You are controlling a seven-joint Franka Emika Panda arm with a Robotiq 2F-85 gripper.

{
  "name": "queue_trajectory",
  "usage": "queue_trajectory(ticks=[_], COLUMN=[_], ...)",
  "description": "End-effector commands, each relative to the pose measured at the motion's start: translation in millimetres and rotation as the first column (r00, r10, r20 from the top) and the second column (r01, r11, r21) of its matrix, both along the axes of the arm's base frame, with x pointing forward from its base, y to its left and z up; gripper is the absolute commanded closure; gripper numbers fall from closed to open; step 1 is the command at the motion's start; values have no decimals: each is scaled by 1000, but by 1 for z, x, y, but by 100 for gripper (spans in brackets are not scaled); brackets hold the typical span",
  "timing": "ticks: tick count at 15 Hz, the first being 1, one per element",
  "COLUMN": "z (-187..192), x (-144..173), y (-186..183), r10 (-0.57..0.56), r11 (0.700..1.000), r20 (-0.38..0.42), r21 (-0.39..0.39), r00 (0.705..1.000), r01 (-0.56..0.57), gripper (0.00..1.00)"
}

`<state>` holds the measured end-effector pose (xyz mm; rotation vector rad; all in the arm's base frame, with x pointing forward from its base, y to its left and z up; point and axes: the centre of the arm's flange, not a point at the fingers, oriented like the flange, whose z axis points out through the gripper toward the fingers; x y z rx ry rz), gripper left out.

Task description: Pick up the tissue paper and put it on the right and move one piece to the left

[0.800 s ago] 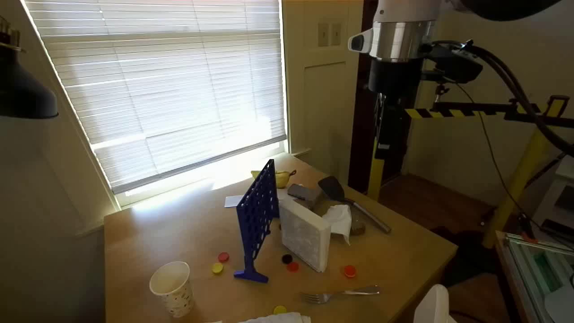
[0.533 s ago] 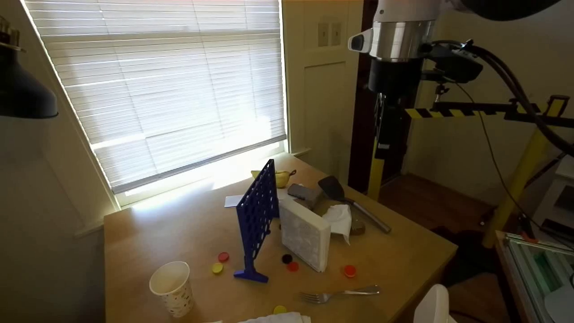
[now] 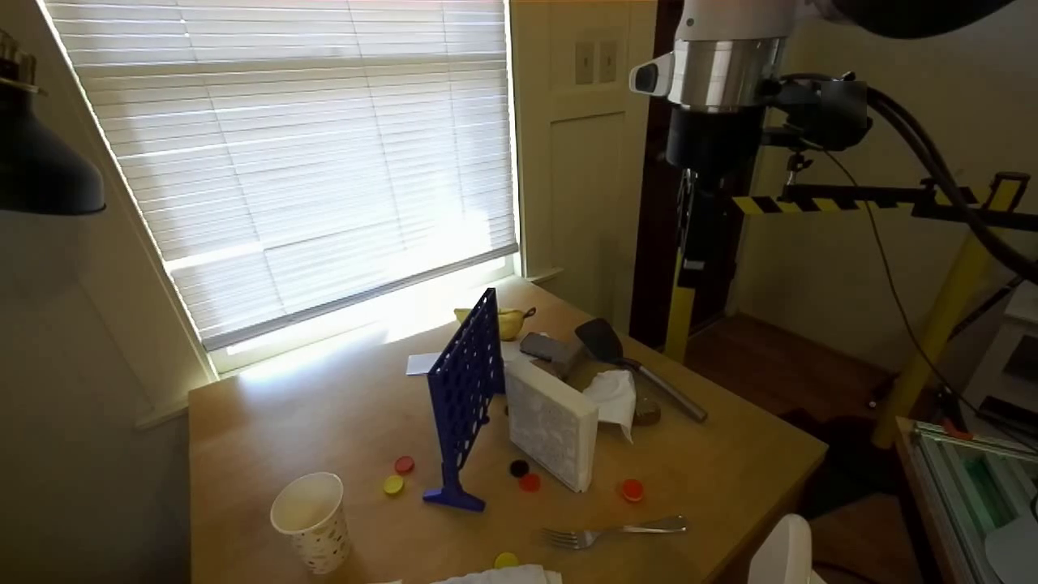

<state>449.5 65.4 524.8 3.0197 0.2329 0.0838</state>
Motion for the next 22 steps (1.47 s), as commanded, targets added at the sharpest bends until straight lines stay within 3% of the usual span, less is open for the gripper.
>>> queue_trajectory(ticks=[1,12,20,21,22], z=[-6,-56,-110,-116,-107], x=[15,91,138,142,122], y=[-12,-59,-56,-56,-59], r10=[-2,-150,-267,-281,-241], r11=[1000,986,953,949,963], r20=[3,92,138,143,137], r21=[7,83,183,187,155], r00=[1000,984,954,949,961], r01=[2,142,240,253,219], gripper=[0,0,0,0,0])
